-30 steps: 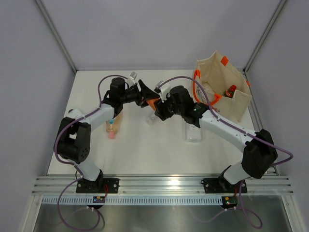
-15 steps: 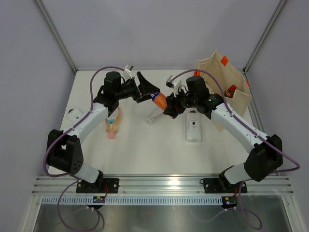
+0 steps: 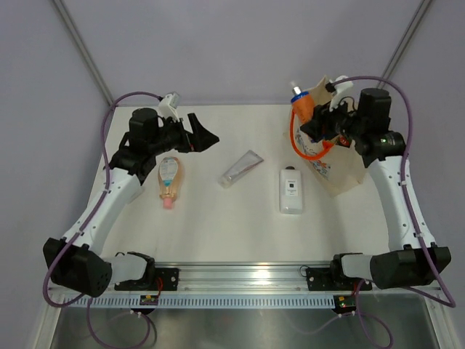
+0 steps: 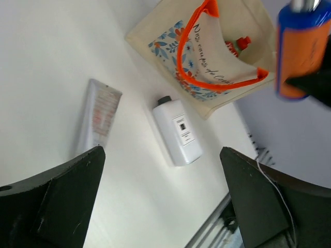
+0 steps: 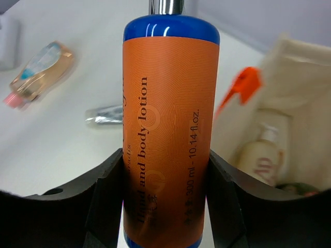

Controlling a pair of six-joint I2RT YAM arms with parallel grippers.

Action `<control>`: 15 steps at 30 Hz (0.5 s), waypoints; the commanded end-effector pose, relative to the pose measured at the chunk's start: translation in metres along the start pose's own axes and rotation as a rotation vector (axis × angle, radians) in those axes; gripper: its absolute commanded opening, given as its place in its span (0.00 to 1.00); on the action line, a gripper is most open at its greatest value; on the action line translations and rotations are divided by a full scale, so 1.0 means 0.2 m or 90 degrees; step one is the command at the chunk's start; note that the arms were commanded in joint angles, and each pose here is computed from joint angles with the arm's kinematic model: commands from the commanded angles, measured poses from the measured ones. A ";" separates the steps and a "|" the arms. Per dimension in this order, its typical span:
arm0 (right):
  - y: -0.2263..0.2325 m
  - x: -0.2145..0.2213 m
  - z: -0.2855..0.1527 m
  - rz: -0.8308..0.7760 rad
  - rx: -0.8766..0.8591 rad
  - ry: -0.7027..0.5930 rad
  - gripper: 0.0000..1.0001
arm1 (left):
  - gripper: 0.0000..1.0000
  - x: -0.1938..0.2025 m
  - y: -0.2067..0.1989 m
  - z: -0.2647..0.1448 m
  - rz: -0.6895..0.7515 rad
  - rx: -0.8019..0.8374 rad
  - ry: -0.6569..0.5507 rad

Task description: Place the personal care products into the canvas bag

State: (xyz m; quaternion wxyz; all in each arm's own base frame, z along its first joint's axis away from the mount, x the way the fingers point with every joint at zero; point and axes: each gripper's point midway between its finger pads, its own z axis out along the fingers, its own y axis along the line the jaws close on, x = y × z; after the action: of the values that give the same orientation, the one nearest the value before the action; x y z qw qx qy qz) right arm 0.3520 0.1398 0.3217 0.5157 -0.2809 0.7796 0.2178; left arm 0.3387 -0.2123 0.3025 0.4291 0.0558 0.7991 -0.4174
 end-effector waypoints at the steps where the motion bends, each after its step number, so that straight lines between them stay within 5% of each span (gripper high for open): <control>1: -0.27 -0.28 -0.18 -0.043 0.110 -0.095 0.00 | 0.99 -0.03 -0.01 -0.17 0.150 -0.039 -0.041; 6: -0.71 -0.14 -0.16 -0.011 0.225 -0.023 0.00 | 0.99 0.05 0.05 -0.32 0.226 -0.076 -0.091; 15: -0.88 0.26 0.07 0.030 0.206 0.111 0.03 | 0.99 0.22 0.11 -0.51 0.307 -0.102 -0.135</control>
State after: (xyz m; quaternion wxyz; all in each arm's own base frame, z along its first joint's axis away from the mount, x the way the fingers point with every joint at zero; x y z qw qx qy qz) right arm 0.4530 0.0079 0.2377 0.4445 -0.1716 0.8733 0.1014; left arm 0.2546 -0.1475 0.2794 0.5615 0.1491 0.7649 -0.2782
